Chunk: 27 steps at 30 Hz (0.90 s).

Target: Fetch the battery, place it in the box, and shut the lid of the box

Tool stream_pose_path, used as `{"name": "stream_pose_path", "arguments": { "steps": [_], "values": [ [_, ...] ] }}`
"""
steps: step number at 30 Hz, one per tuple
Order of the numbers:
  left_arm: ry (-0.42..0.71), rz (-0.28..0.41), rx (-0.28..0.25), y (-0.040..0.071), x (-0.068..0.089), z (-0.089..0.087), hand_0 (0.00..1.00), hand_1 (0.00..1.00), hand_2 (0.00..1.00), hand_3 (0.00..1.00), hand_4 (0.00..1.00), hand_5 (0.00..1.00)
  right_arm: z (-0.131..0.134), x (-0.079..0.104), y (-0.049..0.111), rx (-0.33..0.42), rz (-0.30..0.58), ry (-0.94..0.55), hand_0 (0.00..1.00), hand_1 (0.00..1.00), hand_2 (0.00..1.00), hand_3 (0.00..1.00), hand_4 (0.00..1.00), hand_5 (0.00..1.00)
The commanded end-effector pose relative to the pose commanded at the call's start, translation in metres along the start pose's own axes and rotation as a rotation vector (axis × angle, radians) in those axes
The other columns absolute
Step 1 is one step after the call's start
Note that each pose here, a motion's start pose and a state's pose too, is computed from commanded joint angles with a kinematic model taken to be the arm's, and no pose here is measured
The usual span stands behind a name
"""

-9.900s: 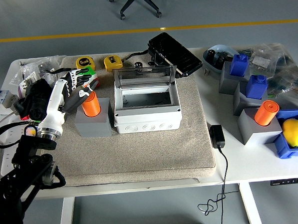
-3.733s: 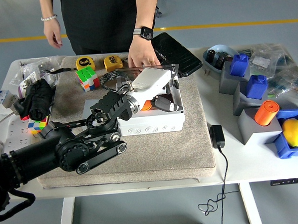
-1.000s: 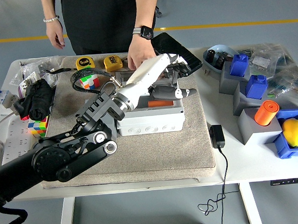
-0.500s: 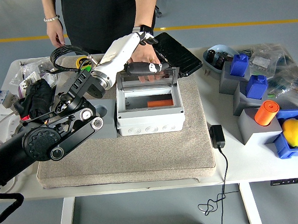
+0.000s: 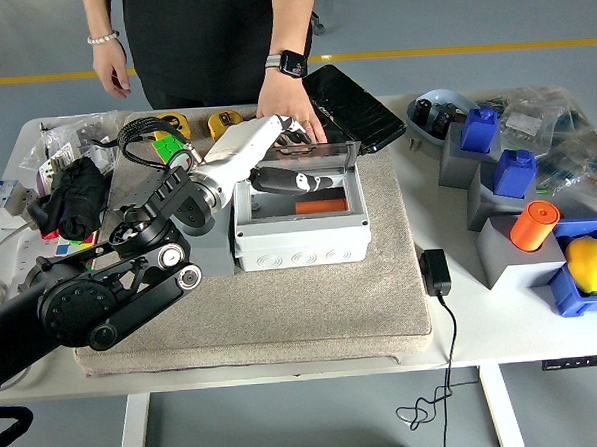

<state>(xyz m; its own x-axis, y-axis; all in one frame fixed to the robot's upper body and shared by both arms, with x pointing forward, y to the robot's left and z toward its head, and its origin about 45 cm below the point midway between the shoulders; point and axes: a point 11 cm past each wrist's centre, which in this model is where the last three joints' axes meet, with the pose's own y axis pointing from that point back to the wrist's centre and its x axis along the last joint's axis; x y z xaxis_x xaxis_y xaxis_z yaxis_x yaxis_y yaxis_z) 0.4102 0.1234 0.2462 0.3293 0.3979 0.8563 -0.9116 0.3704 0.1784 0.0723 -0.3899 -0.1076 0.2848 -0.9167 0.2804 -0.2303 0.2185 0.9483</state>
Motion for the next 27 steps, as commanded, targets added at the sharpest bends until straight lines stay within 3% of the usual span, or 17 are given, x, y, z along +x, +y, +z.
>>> {"name": "stream_pose_path", "arguments": {
  "steps": [7, 19, 27],
  "values": [
    [0.007, -0.020, -0.011, 0.008, -0.002, 0.006, 0.407, 0.535, 0.561, 0.582, 0.995, 0.581, -0.001, -0.001, 0.000, 0.001, -0.002, 0.004, 0.592, 0.600, 0.562, 0.552, 0.916, 0.435],
    [0.012, -0.086, -0.005, 0.013, -0.024, 0.002, 0.399, 0.534, 0.560, 0.588, 0.987, 0.605, 0.000, 0.002, 0.000, 0.001, 0.002, 0.006, 0.590, 0.601, 0.562, 0.551, 0.915, 0.436],
    [0.064, -0.051, -0.039, 0.014, -0.017, 0.006, 0.398, 0.535, 0.560, 0.587, 0.986, 0.606, 0.000, 0.000, 0.000, 0.000, -0.001, 0.005, 0.590, 0.600, 0.562, 0.551, 0.915, 0.435]
  ]
}}
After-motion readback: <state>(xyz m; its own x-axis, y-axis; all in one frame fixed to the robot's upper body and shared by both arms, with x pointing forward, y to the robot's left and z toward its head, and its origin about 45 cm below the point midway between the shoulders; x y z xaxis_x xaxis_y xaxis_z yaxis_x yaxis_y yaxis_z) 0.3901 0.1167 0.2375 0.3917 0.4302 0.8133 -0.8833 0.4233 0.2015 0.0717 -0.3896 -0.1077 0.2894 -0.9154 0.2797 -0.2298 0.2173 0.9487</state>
